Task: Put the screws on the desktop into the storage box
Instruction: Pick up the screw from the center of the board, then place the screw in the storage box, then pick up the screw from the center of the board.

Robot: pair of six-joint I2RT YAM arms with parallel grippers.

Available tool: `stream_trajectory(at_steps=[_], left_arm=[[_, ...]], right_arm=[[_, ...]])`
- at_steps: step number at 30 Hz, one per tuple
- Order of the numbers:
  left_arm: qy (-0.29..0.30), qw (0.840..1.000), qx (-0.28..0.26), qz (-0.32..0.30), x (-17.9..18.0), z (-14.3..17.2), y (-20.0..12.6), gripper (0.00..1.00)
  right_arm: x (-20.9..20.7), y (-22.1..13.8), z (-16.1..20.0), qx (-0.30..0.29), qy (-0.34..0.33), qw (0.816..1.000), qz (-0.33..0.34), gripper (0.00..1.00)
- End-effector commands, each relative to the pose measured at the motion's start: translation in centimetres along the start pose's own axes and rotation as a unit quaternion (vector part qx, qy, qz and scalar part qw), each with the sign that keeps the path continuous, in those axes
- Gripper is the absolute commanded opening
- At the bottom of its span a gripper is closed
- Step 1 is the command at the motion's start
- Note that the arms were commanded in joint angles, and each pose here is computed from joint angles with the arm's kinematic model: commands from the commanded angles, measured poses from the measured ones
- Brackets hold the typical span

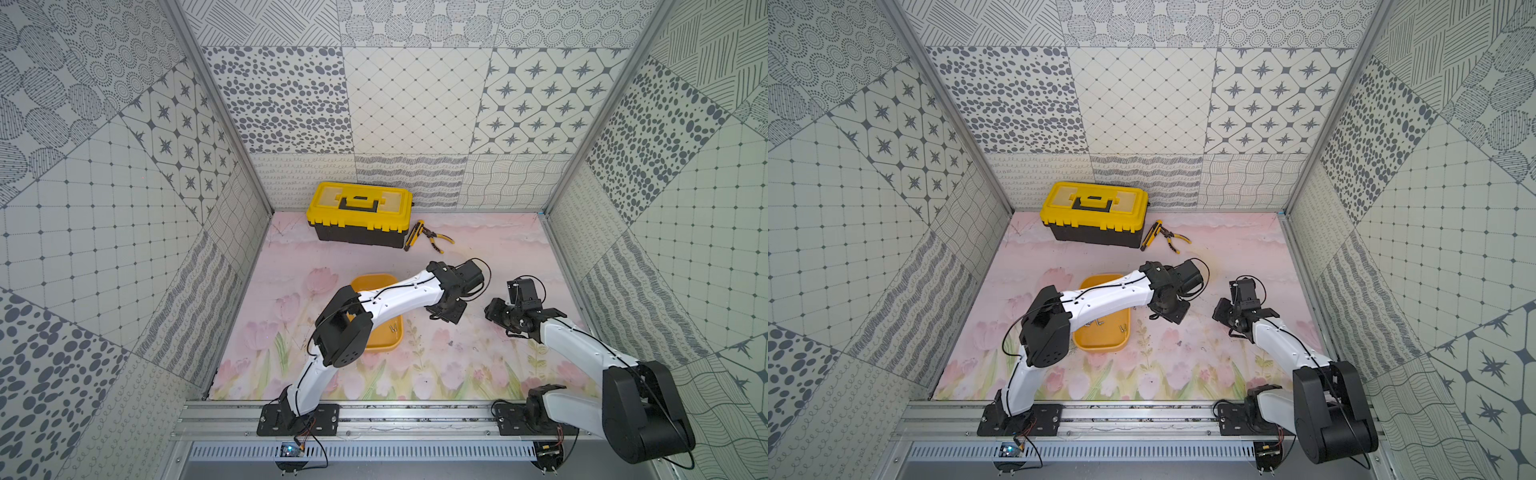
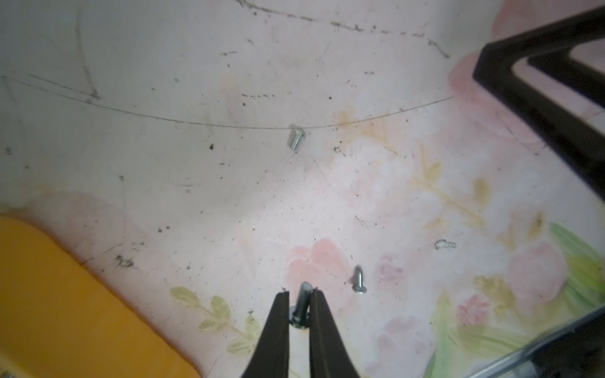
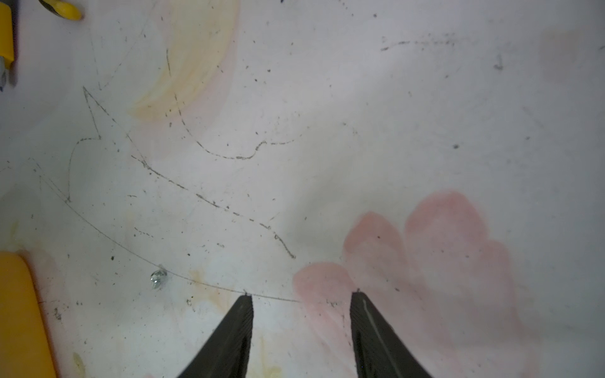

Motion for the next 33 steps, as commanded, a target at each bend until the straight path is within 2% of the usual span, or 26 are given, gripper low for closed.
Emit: stream_trajectory(at_steps=[1,5,9,13,14,18,21,24,33], left_arm=[[-0.019,0.999,-0.018,-0.036,4.0,2.5,-5.4,0.00],[-0.069,0.996,-0.014,-0.056,9.4,6.6,-7.8,0.00],[-0.112,0.991,0.012,-0.067,13.3,10.4,-7.8,0.00],[-0.134,0.988,0.028,-0.066,14.9,12.8,-7.1,0.00],[-0.137,0.988,0.031,-0.065,15.1,13.2,-6.8,0.04],[-0.144,0.987,0.036,-0.065,15.6,13.8,-6.3,0.52],[-0.145,0.987,0.029,-0.067,15.8,13.7,-6.5,0.72],[-0.152,0.986,0.004,-0.073,16.0,13.7,-7.5,0.75],[-0.141,0.983,-0.088,-0.082,16.1,15.8,-11.9,0.75]], right_arm=[[0.3,0.2,-0.4,-0.007,-0.004,1.000,-0.008,0.53],[0.4,0.1,-0.4,-0.005,-0.006,1.000,-0.011,0.53],[0.3,0.0,-0.5,-0.010,-0.004,1.000,-0.008,0.53],[-0.1,0.5,-0.3,-0.001,-0.001,1.000,0.009,0.52],[-0.2,0.6,-0.2,0.002,-0.001,1.000,0.013,0.52],[-0.3,0.7,-0.1,0.004,-0.001,1.000,0.016,0.52],[-0.5,0.7,-0.1,0.002,0.001,1.000,0.023,0.52],[0.1,0.1,-0.9,-0.008,0.000,1.000,0.022,0.52],[1.7,-2.8,-1.3,-0.007,-0.014,0.999,0.038,0.52]])
Point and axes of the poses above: each gripper's point midway between its finger pads, its own y axis out along the fingers, its own x axis along the line the jaws close on, z = x × y, the point moved 6 cm from there along -y, back along the fingers, and after that the axes turned 7 degrees about y, right-handed, at the moved point
